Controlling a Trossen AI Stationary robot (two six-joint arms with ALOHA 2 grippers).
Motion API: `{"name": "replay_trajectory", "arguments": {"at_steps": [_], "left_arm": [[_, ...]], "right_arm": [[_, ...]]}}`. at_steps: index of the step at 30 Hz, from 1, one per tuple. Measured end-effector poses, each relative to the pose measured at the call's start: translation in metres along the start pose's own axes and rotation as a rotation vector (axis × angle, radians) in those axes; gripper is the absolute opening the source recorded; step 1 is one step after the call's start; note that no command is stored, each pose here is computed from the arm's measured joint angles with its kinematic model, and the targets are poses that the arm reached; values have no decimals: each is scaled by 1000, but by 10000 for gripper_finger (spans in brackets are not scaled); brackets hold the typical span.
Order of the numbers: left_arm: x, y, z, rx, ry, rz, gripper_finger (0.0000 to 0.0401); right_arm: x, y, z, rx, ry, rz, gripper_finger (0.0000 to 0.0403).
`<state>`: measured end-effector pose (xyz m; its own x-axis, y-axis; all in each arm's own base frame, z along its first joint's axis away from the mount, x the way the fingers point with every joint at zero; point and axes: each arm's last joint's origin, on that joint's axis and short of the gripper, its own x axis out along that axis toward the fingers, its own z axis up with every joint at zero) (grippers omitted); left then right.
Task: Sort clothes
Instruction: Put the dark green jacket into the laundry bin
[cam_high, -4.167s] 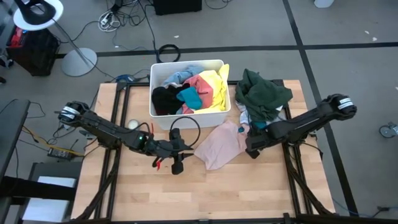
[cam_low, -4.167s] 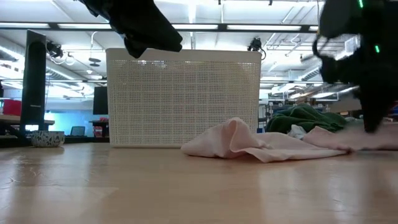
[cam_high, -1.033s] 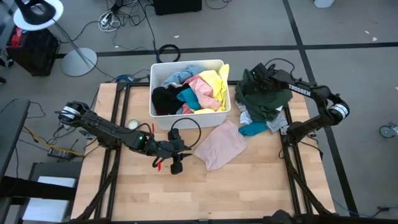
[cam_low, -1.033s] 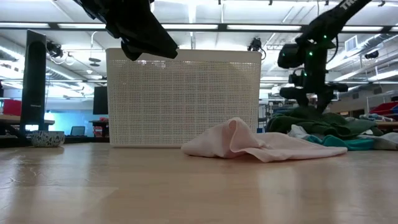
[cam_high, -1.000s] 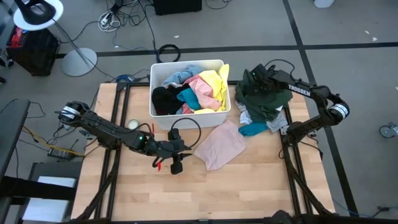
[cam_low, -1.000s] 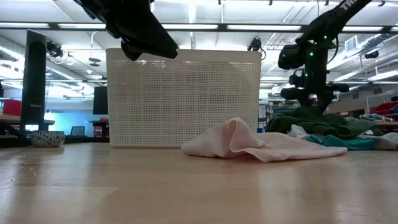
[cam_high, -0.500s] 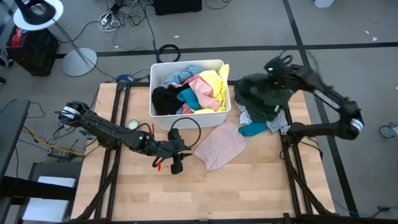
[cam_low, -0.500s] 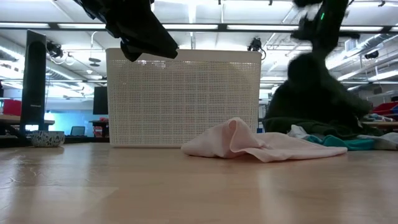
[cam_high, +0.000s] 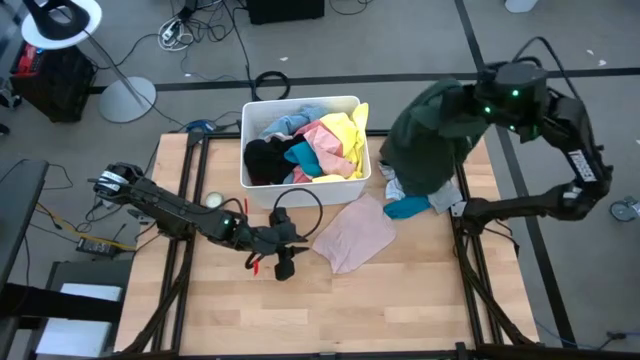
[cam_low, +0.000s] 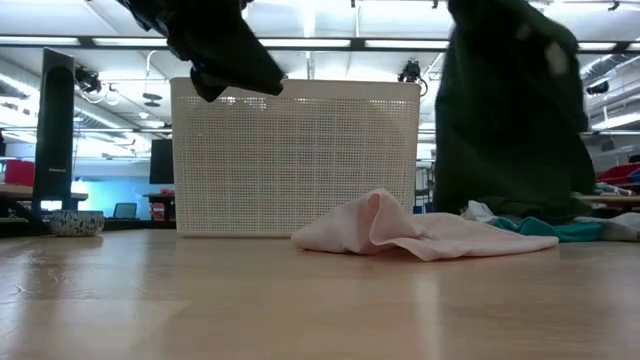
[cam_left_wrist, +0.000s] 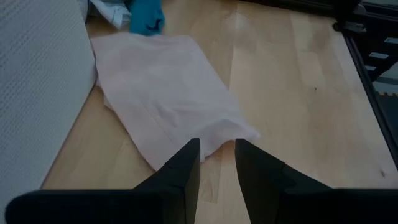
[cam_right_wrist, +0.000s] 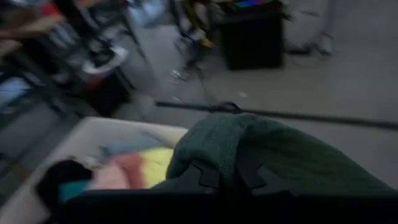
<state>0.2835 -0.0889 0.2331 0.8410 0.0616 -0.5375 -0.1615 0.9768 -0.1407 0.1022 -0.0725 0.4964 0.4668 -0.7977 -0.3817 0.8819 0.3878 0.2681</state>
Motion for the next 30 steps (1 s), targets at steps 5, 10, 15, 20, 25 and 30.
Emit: {"name": "replay_trajectory", "arguments": {"at_steps": [5,10,15,20,25,30], "left_arm": [[-3,-4,-8,-6,44,21,106],[-10,-13,-8,9,12,8,106],[-15,-18,-8,17,3,-6,106],[-17,-23,-10,14,2,-21,106],[-26,-28,-11,26,-22,-2,106],[-40,-35,-14,21,-48,27,106]], "right_arm": [[7,38,19,-29,-81,165,1],[13,80,40,-52,-187,319,1],[24,123,61,-57,-308,451,0],[41,160,80,-27,-431,618,0],[66,189,85,31,-583,783,0],[95,206,83,86,-644,891,0]]}}
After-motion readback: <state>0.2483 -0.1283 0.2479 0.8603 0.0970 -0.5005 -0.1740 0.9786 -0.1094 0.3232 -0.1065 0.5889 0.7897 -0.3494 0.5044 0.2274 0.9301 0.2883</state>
